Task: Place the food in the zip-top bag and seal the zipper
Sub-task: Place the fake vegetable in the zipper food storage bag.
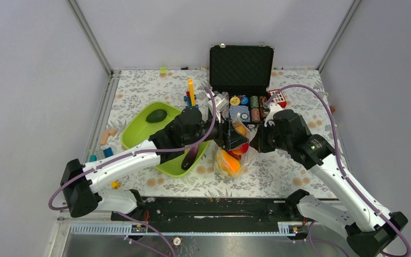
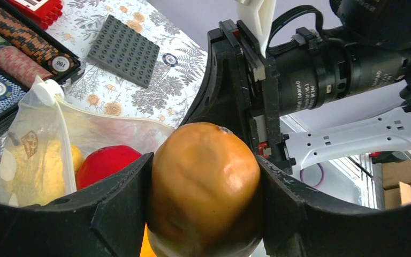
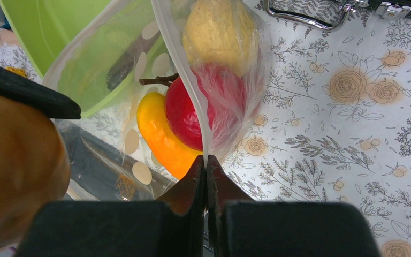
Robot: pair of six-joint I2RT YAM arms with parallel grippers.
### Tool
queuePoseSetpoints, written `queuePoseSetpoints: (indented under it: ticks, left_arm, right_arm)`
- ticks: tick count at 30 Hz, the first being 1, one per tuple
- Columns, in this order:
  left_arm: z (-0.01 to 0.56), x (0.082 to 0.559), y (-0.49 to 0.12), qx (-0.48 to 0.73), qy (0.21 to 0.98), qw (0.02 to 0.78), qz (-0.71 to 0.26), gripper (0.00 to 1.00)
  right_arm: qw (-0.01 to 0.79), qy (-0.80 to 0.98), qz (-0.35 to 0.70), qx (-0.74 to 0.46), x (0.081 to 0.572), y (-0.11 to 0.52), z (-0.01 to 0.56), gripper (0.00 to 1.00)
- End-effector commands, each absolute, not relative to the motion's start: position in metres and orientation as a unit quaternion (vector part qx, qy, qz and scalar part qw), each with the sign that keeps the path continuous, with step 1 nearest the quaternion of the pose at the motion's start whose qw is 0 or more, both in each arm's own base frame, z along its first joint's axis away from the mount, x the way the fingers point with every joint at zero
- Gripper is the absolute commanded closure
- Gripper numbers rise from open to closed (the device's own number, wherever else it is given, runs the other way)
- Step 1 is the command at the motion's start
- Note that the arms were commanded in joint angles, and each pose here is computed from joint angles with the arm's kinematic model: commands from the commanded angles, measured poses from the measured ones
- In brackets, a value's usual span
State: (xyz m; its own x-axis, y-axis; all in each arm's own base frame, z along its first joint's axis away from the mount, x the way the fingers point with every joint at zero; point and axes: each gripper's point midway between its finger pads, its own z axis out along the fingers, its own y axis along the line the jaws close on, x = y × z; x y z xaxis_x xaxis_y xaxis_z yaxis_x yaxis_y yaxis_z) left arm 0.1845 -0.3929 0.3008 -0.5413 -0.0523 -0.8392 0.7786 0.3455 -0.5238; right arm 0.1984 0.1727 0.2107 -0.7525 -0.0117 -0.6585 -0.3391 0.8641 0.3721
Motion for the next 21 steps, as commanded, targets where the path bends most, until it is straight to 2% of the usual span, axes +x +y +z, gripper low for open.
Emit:
queuePoseSetpoints:
  ticks: [1,2,3,16,21]
  left_arm:
    - [0.325,0.195,-0.394,0.252,0.695,0.448,-0.503,0.21]
    - [0.324,0.193,-0.394,0.255,0.695,0.445,-0.504,0.07]
    - [0.324,0.192,-0.394,0.258,0.693,0.446,-0.505,0.02]
    - [0.324,0.19,-0.393,0.259,0.693,0.448,-0.502,0.01]
    - [0.322,0.204,-0.38,0.228,0.711,0.472,-0.468,0.01]
  right_arm:
    - [0.353,0.899,0.238,-0.1,0.201,0.171,0.215,0.96]
    - [0.351,0.9,0.239,-0.101,0.2,0.172,0.214,0.96]
    - [0.351,0.9,0.239,-0.101,0.2,0.172,0.214,0.96]
    - [0.35,0.9,0.239,-0.101,0.2,0.172,0.214,0.95]
    - [0.35,0.9,0.238,-0.101,0.2,0.172,0.213,0.95]
